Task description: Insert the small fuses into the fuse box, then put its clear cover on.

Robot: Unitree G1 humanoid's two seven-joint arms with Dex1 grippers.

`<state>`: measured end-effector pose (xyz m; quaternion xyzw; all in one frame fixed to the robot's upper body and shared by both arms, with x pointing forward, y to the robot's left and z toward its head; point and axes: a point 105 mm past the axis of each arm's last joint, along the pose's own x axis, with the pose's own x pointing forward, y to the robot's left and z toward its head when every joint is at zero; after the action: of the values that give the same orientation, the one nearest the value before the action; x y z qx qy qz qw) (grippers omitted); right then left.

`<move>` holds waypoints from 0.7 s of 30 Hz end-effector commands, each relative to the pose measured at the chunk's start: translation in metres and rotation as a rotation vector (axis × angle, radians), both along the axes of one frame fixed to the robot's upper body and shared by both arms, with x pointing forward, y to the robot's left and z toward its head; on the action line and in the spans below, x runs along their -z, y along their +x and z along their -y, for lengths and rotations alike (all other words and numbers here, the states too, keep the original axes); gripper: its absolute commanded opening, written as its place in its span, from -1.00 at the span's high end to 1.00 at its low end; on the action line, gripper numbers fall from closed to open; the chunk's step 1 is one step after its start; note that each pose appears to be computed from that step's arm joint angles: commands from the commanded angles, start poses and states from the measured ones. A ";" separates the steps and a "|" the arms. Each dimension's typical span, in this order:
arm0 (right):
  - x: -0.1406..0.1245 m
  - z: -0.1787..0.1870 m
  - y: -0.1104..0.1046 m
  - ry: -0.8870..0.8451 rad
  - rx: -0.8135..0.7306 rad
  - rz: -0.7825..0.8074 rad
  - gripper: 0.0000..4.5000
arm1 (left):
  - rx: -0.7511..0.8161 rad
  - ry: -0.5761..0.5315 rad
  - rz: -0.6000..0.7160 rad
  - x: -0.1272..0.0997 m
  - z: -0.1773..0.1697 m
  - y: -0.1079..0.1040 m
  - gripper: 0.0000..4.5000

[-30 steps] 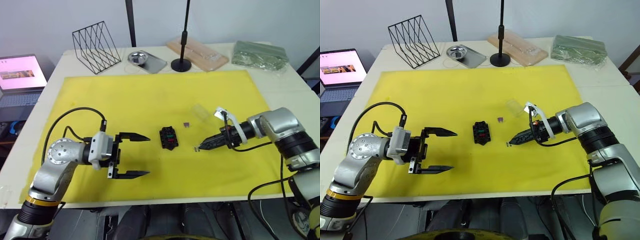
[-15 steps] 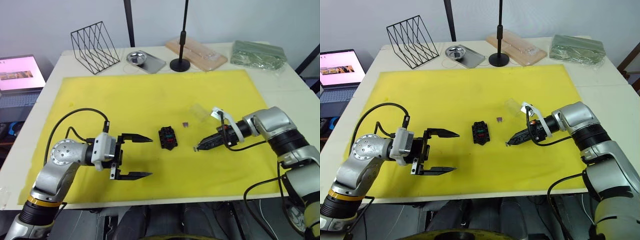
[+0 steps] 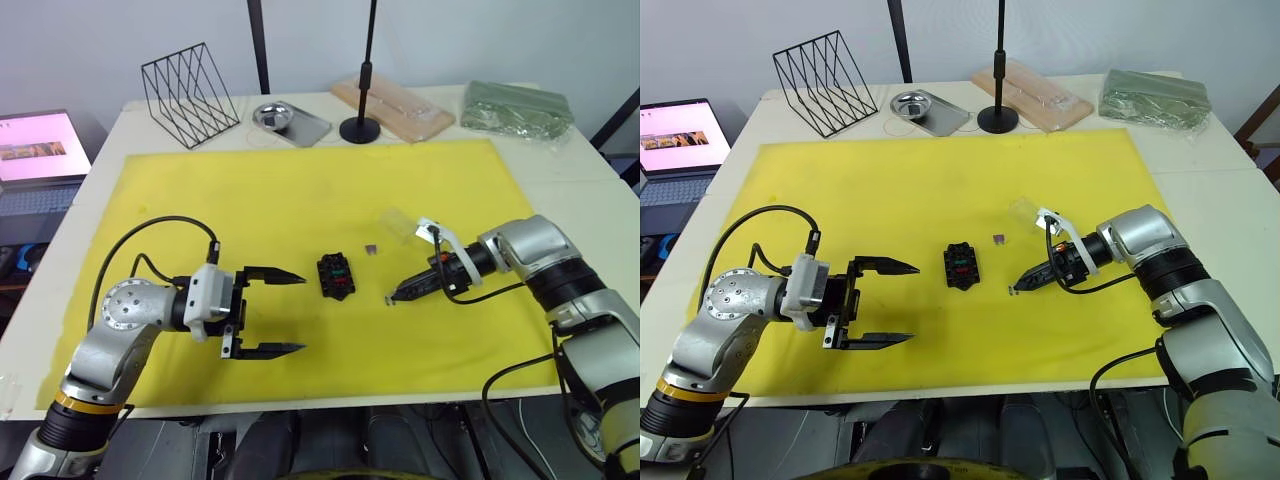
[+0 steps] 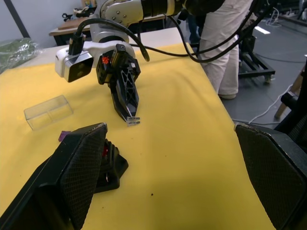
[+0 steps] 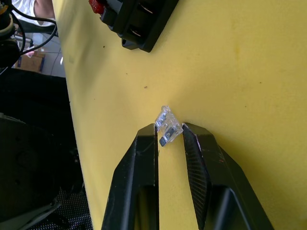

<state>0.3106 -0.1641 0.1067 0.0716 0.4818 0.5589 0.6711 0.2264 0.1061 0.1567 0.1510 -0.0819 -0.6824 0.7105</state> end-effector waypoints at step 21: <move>-0.033 -0.007 0.000 0.063 -0.015 0.095 0.99 | -0.017 -0.013 0.017 -0.007 -0.003 0.000 -1.00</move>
<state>0.3092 -0.1613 0.1127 0.0726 0.4744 0.5607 0.6747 0.2259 0.1068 0.1537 0.1511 -0.0755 -0.6818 0.7118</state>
